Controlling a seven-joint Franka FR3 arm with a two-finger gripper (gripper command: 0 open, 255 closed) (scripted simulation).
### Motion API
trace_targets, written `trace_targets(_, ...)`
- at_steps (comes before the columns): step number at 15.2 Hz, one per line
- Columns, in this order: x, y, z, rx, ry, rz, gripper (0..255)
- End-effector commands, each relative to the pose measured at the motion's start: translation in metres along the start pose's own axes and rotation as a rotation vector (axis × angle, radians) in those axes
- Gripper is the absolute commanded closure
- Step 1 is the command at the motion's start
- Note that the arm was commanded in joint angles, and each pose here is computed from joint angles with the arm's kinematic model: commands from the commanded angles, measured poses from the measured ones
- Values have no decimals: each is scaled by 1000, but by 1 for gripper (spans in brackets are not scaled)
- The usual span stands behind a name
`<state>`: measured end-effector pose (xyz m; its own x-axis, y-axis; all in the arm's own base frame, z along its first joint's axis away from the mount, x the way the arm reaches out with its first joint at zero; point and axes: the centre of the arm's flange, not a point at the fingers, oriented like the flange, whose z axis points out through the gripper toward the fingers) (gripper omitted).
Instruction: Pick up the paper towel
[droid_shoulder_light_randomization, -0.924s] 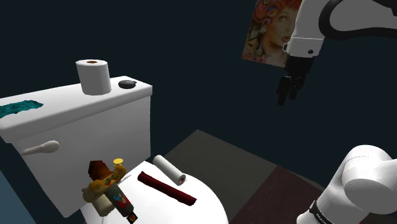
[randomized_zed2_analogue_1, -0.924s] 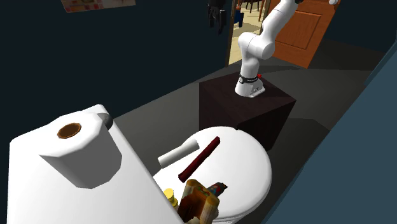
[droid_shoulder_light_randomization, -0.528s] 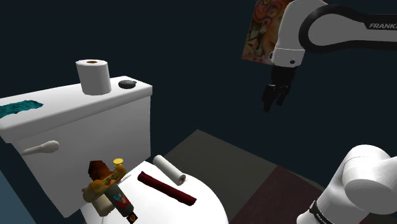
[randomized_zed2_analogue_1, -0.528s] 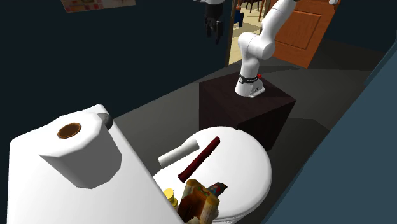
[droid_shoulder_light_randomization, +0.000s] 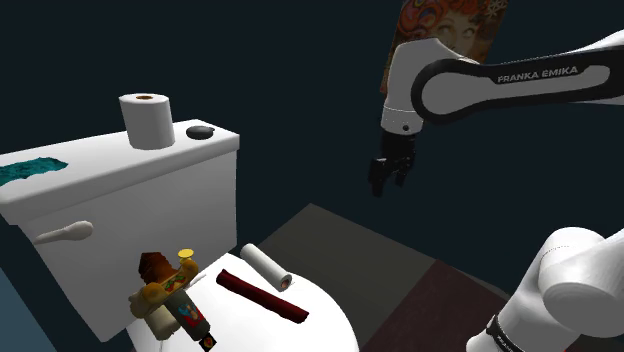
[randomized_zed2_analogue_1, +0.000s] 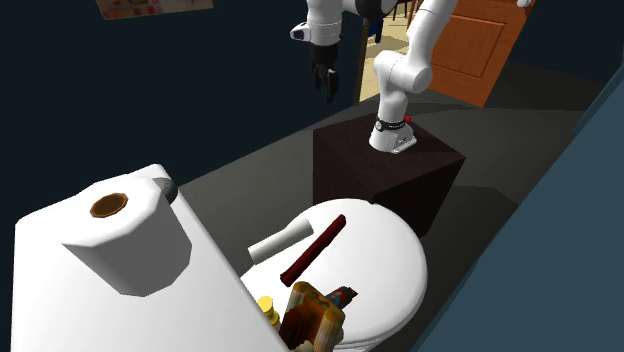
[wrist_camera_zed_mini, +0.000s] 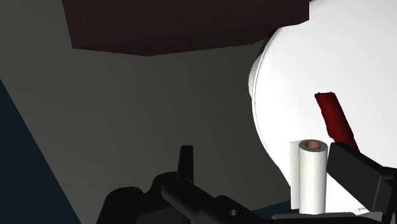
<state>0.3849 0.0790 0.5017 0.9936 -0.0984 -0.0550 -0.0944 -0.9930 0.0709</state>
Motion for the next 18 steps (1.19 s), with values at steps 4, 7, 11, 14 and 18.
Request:
trace_targets(4, 36, -35, 41, -2, -1, 9, 0)
trace_targets(7, 58, -57, 65, -3, -3, 14, 0)
trace_targets(11, 89, -86, 98, -6, -5, 21, 0)
trace_targets(14, 111, -107, 123, -7, -7, 26, 0)
trace_targets(18, 142, -136, 156, -9, -9, 32, 0)
